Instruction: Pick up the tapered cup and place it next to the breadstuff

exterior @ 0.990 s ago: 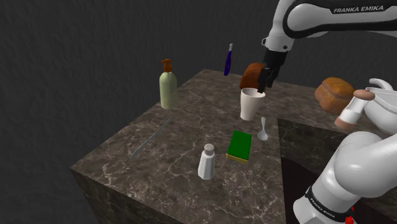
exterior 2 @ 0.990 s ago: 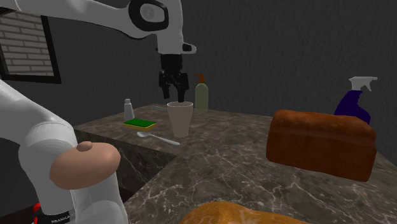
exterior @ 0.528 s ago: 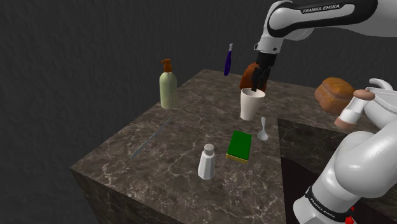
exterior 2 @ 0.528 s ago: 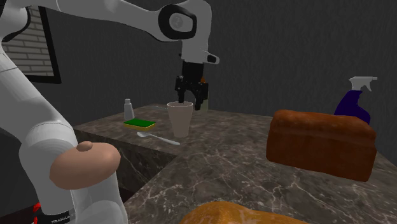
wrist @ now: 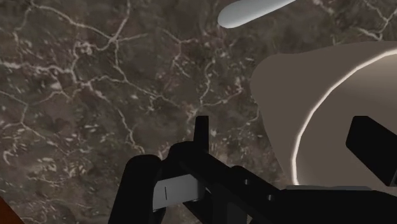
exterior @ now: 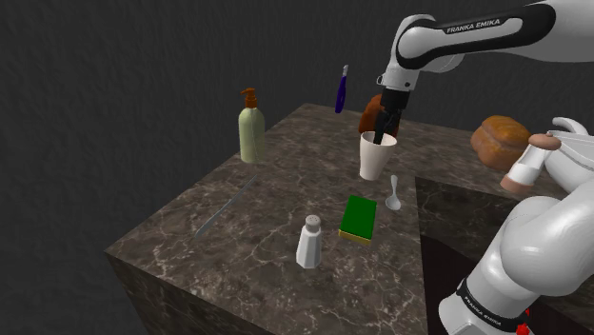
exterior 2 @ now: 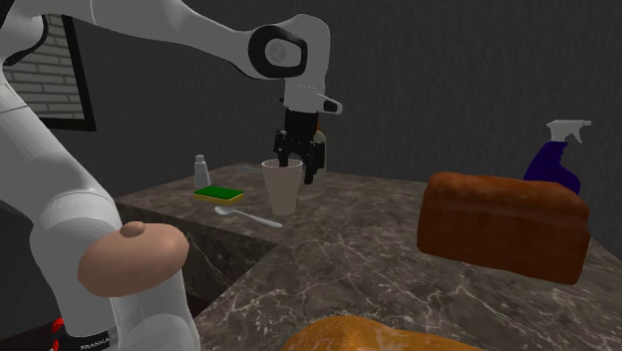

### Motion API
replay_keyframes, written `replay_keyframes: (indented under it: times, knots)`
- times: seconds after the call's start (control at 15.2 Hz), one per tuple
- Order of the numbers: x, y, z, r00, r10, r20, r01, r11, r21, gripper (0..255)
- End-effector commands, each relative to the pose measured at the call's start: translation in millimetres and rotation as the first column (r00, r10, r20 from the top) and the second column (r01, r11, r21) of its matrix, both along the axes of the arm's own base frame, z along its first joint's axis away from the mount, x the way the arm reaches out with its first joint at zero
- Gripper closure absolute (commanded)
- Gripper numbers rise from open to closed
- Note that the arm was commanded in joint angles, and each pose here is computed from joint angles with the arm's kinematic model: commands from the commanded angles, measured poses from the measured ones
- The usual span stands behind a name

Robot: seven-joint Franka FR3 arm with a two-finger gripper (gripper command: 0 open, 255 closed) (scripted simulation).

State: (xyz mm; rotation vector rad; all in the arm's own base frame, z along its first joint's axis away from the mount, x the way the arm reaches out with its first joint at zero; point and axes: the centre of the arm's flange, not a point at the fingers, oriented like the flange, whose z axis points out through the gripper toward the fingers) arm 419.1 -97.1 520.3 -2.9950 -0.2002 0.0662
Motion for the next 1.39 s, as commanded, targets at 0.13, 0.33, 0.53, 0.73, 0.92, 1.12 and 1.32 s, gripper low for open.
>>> replay_keyframes:
  times: [0.13,0.33,0.53,0.73,0.92,1.12,1.32]
  knots:
    - [0.0,0.1,-0.9,1.0,0.0,0.0,0.0,1.0,0.0,0]
    - [0.0,0.1,-0.9,1.0,0.0,0.0,0.0,1.0,0.0,255]
    - [0.0,0.1,-0.9,1.0,0.0,0.0,0.0,1.0,0.0,255]
    - [0.2,0.2,-1.1,1.0,0.0,0.0,0.0,1.0,0.0,255]
    - [0.0,0.1,4.4,1.0,0.0,0.0,0.0,1.0,0.0,255]
    - [0.0,0.1,20.3,1.0,0.0,0.0,0.0,1.0,0.0,255]
    - [0.0,0.1,36.1,1.0,0.0,0.0,0.0,1.0,0.0,255]
